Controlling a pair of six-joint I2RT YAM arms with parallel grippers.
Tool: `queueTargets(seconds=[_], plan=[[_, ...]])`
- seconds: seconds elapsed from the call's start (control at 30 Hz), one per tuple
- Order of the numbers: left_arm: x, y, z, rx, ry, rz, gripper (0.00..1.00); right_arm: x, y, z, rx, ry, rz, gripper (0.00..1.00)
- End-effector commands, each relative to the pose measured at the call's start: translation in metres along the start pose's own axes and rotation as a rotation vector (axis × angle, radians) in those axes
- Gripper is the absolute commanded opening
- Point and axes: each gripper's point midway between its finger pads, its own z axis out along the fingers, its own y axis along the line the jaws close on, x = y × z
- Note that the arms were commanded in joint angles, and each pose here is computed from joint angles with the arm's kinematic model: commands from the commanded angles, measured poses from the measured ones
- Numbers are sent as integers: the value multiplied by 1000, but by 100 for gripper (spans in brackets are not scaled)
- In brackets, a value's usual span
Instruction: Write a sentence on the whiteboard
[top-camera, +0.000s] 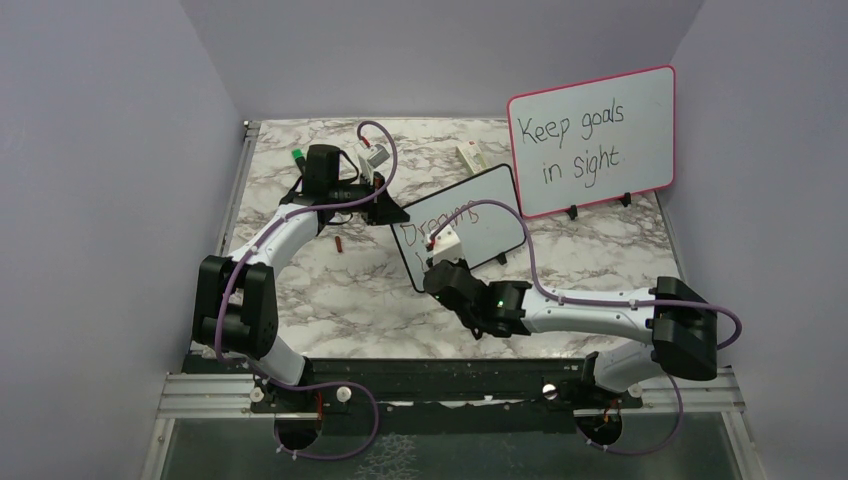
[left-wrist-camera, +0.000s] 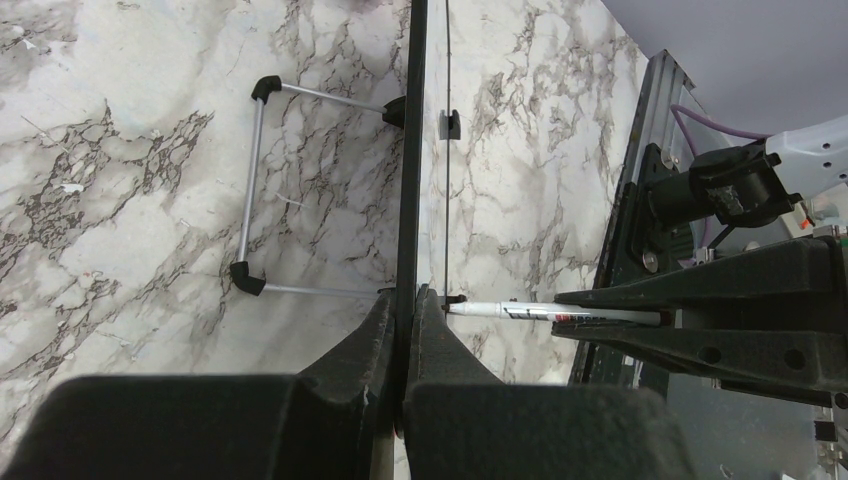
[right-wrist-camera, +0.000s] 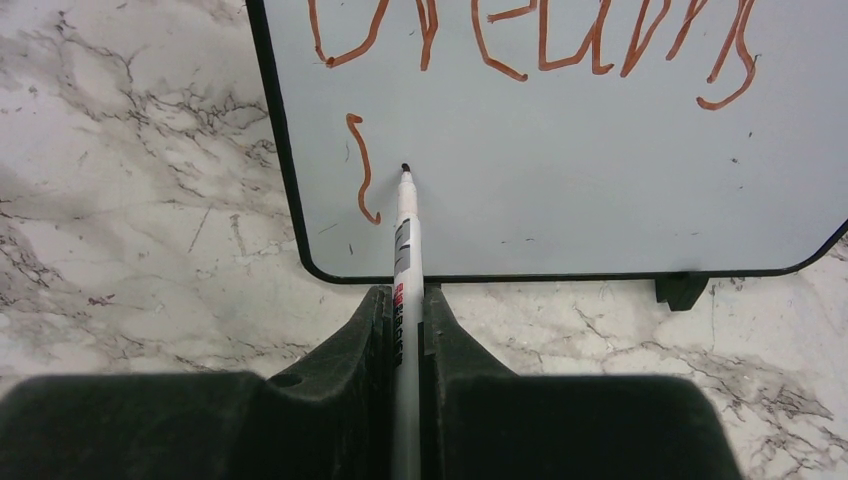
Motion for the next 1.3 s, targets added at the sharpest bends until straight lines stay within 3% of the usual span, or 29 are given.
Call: queueTargets(seconds=[0.0, 1.27], plan=[[69, 37, 11, -161, 177, -116, 0, 6, -8, 3, 39, 1, 18, 1], [69, 37, 11, -162, 177, -118, 0, 12, -1, 1, -14, 35, -1, 1]])
